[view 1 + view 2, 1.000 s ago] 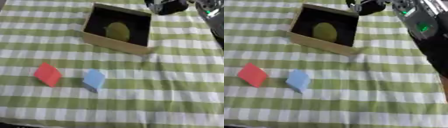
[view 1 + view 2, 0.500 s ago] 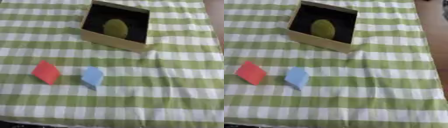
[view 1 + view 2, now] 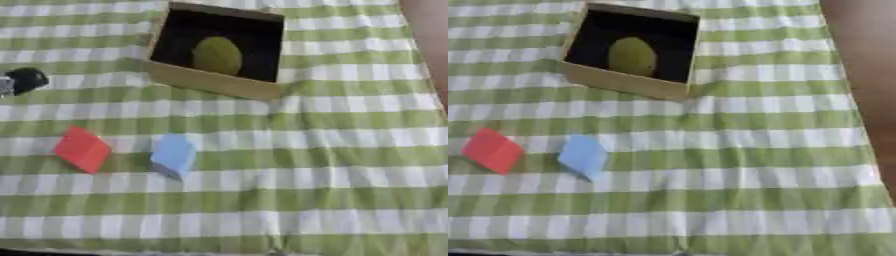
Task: Pick up objects on the table and place them in the box.
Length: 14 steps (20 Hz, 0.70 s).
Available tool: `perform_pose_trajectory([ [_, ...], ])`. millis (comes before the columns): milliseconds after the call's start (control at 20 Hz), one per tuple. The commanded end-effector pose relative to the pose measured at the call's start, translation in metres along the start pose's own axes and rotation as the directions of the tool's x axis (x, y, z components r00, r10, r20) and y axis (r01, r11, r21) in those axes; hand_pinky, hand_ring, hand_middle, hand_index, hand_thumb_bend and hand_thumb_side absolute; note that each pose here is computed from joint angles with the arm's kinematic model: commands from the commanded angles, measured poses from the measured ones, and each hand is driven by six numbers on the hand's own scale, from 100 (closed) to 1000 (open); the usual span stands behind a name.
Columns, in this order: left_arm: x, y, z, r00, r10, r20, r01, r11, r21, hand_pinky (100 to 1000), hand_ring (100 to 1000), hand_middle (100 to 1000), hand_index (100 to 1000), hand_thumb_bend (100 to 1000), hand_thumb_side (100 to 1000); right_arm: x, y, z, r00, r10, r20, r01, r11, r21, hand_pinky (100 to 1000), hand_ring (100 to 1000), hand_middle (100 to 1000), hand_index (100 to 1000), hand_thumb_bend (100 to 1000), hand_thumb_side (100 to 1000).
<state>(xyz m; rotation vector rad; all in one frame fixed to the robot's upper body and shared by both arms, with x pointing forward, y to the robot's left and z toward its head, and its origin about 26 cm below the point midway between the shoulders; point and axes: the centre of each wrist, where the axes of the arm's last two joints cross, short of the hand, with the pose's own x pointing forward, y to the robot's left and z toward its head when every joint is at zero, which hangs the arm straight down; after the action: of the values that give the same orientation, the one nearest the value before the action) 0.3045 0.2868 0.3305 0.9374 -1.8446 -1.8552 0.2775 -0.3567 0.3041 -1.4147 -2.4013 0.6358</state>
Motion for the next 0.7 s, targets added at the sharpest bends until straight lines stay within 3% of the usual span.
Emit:
perform_pose_trajectory([
  [50, -0.005, 0.011, 0.005, 0.996, -0.093, 0.002, 0.092, 0.982, -0.162, 907, 859, 805, 919, 717, 443, 0.002, -0.007, -0.005, 1.0, 0.015, 0.016, -0.014, 0.999, -0.032, 879, 882, 636, 867, 100, 237],
  [100, -0.006, 0.01, 0.005, 0.994, -0.106, 0.011, 0.106, 0.973, -0.205, 912, 863, 804, 915, 682, 462, 0.002, -0.007, -0.005, 1.0, 0.012, 0.014, -0.011, 0.999, -0.034, 878, 881, 634, 865, 100, 287],
  [300, -0.009, 0.005, 0.004, 0.99, -0.136, 0.037, 0.141, 0.933, -0.33, 916, 867, 803, 909, 722, 355, 0.002, -0.005, -0.003, 1.0, -0.003, -0.003, 0.003, 0.999, -0.04, 876, 879, 627, 862, 100, 359],
  [700, -0.02, -0.031, 0.004, 0.997, -0.057, 0.056, 0.078, 0.842, -0.534, 945, 886, 832, 943, 728, 254, 0.002, -0.001, 0.001, 0.999, -0.034, -0.037, 0.032, 0.998, -0.045, 875, 878, 618, 855, 100, 415],
])
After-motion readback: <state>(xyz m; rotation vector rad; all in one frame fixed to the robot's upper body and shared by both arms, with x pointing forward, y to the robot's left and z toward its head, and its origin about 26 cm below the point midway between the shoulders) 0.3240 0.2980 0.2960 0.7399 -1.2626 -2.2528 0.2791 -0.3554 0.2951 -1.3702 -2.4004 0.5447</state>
